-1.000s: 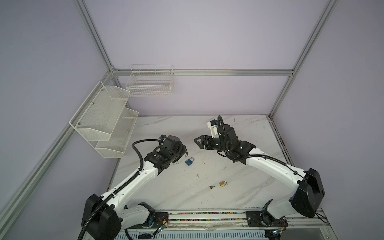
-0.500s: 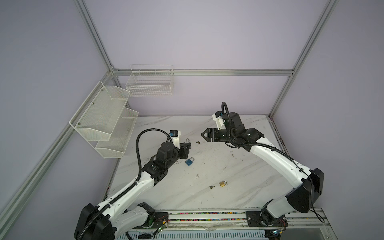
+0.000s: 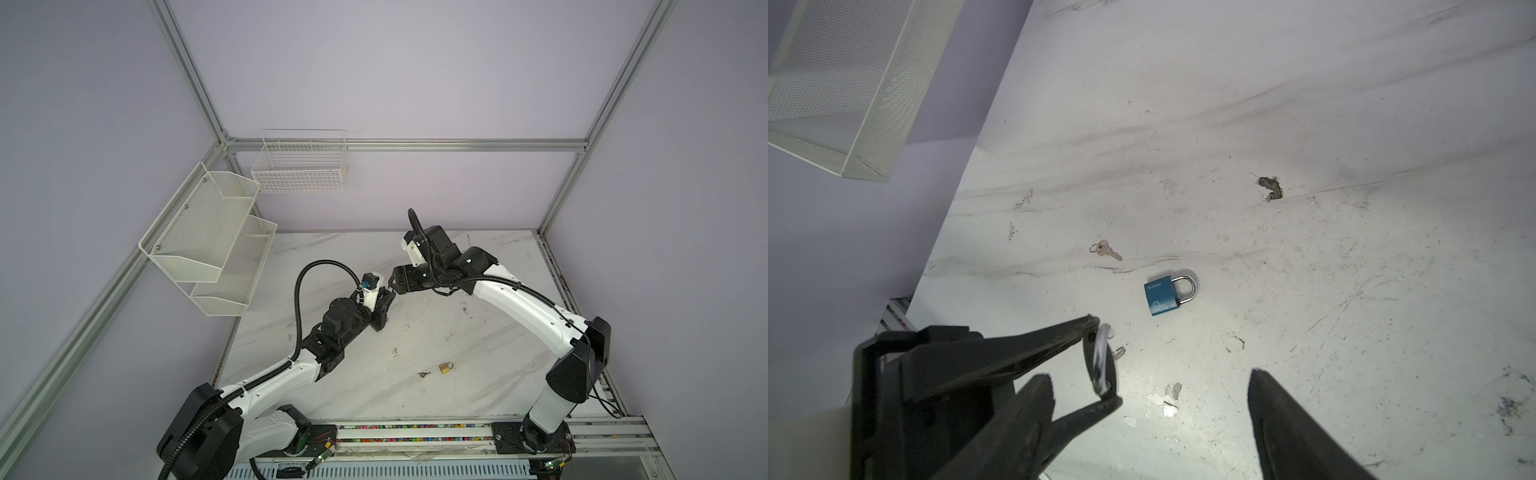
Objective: Unlock with the key
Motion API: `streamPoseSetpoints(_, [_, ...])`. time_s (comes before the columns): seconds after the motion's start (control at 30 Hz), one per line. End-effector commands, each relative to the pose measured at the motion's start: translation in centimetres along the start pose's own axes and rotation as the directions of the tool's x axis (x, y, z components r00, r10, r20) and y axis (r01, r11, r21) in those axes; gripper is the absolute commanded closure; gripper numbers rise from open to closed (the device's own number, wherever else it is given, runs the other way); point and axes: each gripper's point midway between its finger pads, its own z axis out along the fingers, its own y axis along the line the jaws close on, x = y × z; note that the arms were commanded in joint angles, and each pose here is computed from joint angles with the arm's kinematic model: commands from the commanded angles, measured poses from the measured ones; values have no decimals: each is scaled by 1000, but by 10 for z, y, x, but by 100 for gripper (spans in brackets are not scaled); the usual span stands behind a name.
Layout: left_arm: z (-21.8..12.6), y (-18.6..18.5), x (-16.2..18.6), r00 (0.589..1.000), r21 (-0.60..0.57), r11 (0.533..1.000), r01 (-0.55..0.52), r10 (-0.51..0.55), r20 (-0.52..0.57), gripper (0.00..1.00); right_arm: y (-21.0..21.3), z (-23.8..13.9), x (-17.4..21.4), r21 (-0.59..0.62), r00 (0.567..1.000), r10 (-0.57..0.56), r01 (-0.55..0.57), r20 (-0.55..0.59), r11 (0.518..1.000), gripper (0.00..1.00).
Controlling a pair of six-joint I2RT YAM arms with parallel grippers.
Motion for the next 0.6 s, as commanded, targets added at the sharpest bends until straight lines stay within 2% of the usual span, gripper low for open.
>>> streamPoseSetpoints(0.0, [-3, -4, -13, 995, 2, 998, -58, 57, 82, 100, -13, -1, -2, 105, 1000, -14, 15, -15, 994, 23])
streamPoseSetpoints(0.2, [-4, -9, -12, 993, 6, 996, -84, 83, 82, 100, -23, 3, -10, 190, 999, -29, 34, -31, 981, 23])
streamPoseSetpoints(0.57, [-4, -9, -12, 992, -5, 995, -101, 101, 80, 100, -31, 5, 0, 229, 991, -65, 90, -115, 969, 23])
